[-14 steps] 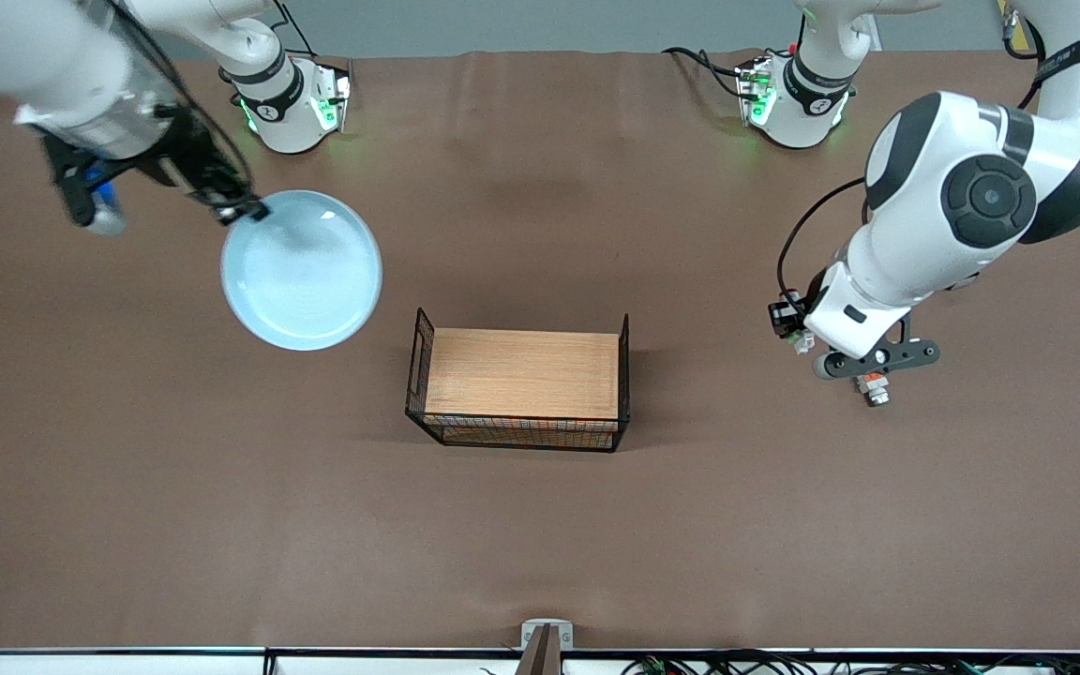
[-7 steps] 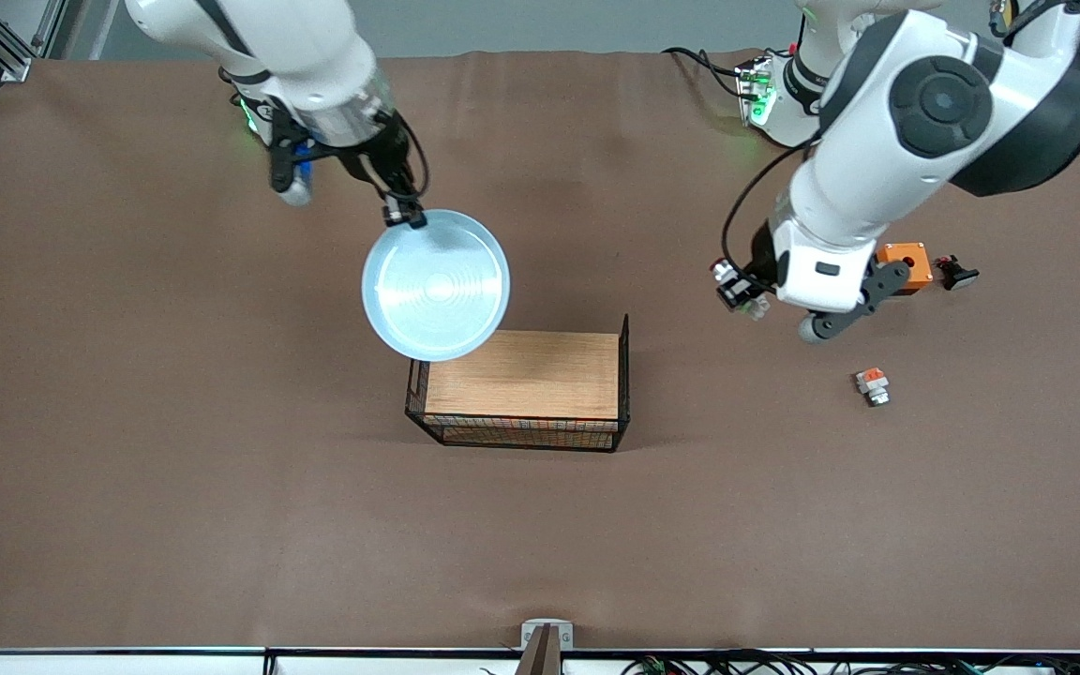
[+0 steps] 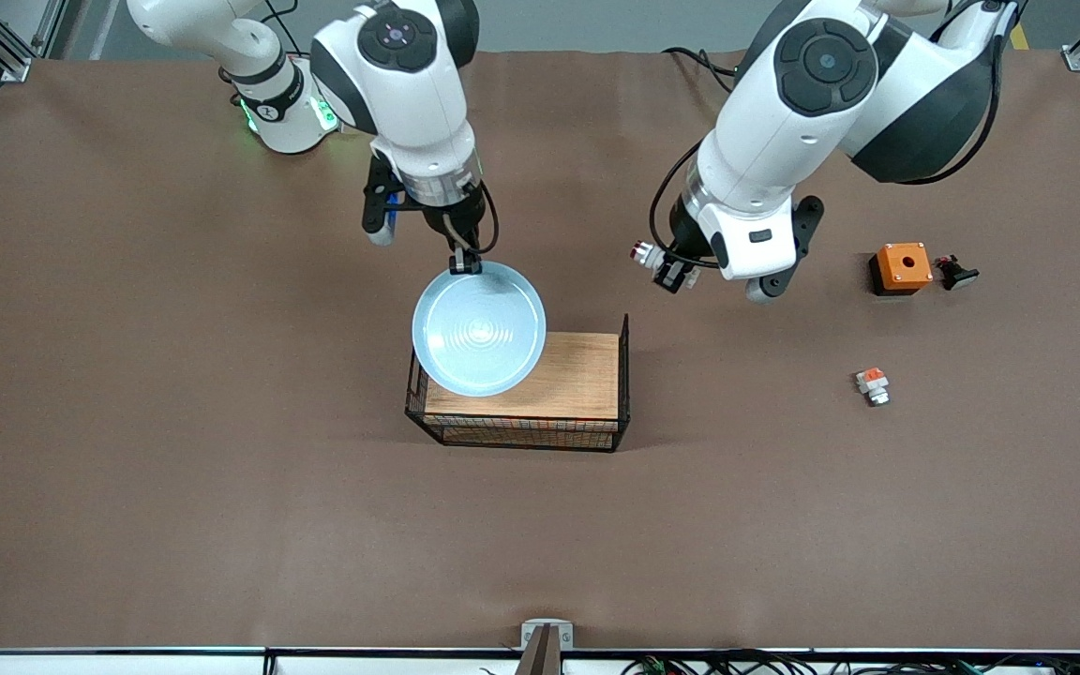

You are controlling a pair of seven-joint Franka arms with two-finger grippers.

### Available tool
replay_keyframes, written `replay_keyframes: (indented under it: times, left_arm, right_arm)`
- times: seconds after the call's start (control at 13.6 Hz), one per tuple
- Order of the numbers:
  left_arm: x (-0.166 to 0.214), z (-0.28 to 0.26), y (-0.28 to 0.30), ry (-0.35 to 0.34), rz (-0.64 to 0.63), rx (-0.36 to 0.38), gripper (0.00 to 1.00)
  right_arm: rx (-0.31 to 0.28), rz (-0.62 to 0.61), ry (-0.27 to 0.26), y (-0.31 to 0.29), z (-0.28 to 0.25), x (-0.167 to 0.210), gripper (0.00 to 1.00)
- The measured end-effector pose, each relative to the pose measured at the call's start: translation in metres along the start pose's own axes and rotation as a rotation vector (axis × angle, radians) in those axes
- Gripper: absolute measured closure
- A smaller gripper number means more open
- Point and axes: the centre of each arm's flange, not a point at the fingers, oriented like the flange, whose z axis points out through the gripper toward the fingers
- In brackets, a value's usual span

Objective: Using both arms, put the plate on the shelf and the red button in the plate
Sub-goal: 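Lower the plate into the wire box with the right gripper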

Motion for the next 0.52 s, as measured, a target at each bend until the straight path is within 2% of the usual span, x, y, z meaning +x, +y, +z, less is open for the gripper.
replay_keyframes:
  times: [0.22,0.52]
  left_arm:
    - [-0.005,0.009,0.016,-0.036,-0.163,-0.064,0.66]
    - [-0.009,0.027,0.028,-0.07,-0.299,-0.085,0.66]
  right_arm:
    - [0.02,0.028,0.019,-0.006,0.028,-0.009,0.97]
    - [0.031,0.035,0.041,-0.001,0.055,-0.033,0.97]
